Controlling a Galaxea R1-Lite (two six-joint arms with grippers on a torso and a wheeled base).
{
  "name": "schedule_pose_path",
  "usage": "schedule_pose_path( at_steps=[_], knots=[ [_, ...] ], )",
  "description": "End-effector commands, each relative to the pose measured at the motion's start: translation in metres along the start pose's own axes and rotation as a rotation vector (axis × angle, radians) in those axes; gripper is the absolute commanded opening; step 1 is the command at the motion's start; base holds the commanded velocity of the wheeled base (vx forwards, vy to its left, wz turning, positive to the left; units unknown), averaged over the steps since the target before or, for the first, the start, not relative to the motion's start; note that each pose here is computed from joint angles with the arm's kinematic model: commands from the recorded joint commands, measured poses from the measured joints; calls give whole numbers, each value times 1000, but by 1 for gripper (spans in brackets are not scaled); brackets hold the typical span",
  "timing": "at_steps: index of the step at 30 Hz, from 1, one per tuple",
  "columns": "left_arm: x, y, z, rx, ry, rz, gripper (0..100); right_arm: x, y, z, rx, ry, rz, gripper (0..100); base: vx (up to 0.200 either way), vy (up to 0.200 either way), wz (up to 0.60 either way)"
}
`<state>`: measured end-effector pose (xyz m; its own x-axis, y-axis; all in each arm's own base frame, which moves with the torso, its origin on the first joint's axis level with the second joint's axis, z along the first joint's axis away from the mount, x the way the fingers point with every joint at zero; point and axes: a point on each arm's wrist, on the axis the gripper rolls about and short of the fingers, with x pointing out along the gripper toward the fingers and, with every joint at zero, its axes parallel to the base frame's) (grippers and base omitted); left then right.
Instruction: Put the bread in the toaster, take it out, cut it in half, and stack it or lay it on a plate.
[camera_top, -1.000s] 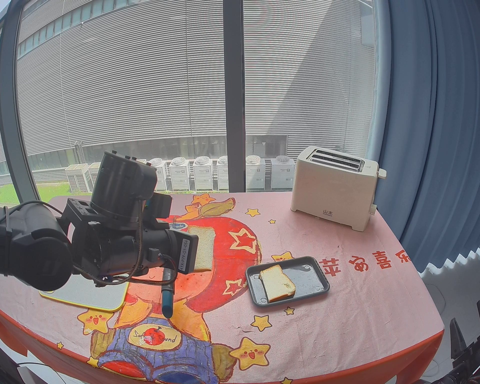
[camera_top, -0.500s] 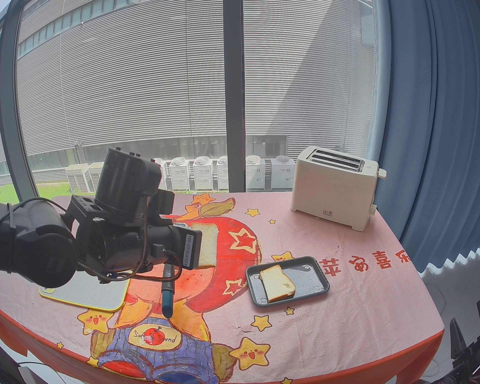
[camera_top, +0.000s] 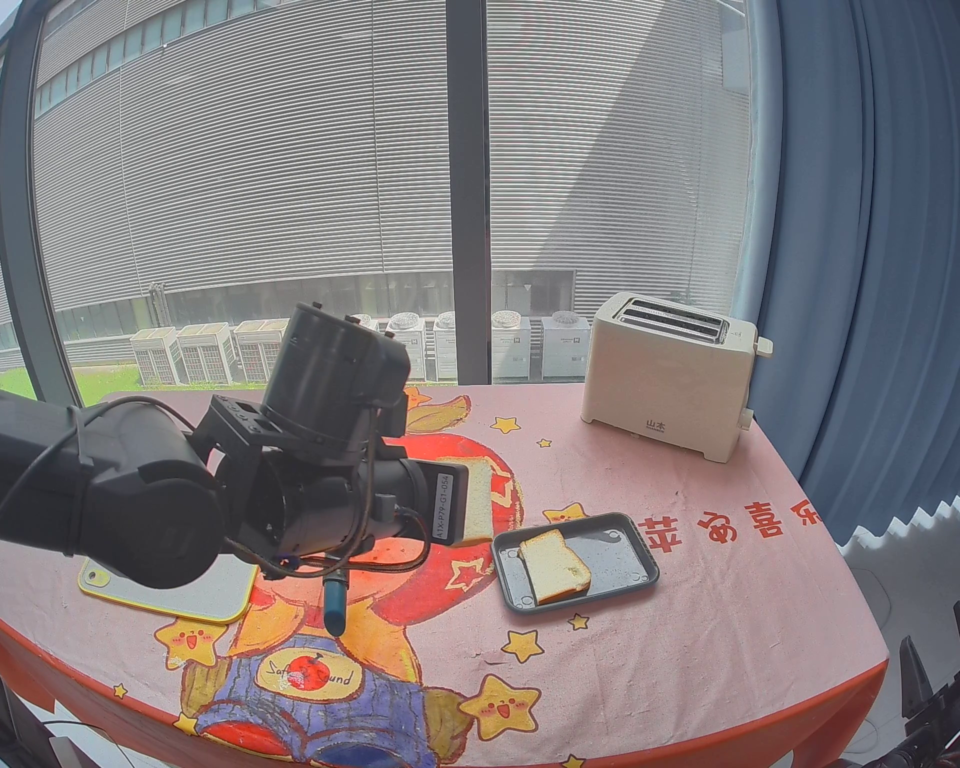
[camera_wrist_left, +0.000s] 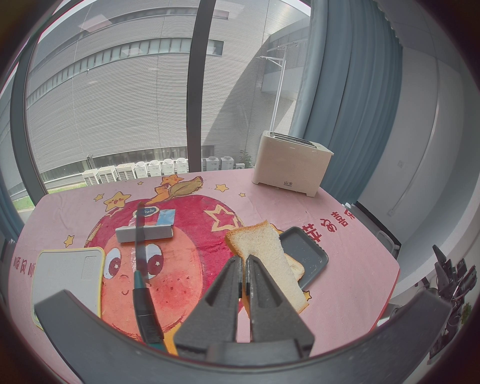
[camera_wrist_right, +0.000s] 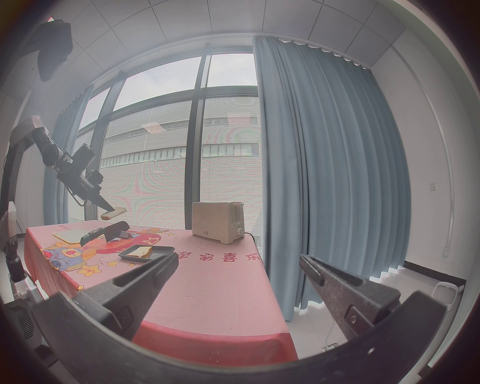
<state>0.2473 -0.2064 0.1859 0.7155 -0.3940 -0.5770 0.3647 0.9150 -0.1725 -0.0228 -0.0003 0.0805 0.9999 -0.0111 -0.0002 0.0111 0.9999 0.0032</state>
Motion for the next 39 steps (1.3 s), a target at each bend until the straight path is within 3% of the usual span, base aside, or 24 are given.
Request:
schedule_pose_path(
  at_steps=[1, 13, 21, 30, 39],
  knots=[
    [11, -4, 0, 7, 12, 3, 0, 0, 0, -5, 0, 1, 0, 100, 0, 0, 0],
    [10, -12, 26, 3, -60, -20, 0, 0, 0, -5, 0, 1, 0, 100, 0, 0, 0],
    [16, -21, 45, 2, -64, -26, 0, 0, 0, -5, 0, 1, 0, 100, 0, 0, 0],
    [45, -23, 34, 1, 4, 6, 0, 0, 0, -5, 0, 1, 0, 100, 0, 0, 0],
    [44, -27, 30, 5, 6, 24, 0, 0, 0, -5, 0, 1, 0, 100, 0, 0, 0]
  ],
)
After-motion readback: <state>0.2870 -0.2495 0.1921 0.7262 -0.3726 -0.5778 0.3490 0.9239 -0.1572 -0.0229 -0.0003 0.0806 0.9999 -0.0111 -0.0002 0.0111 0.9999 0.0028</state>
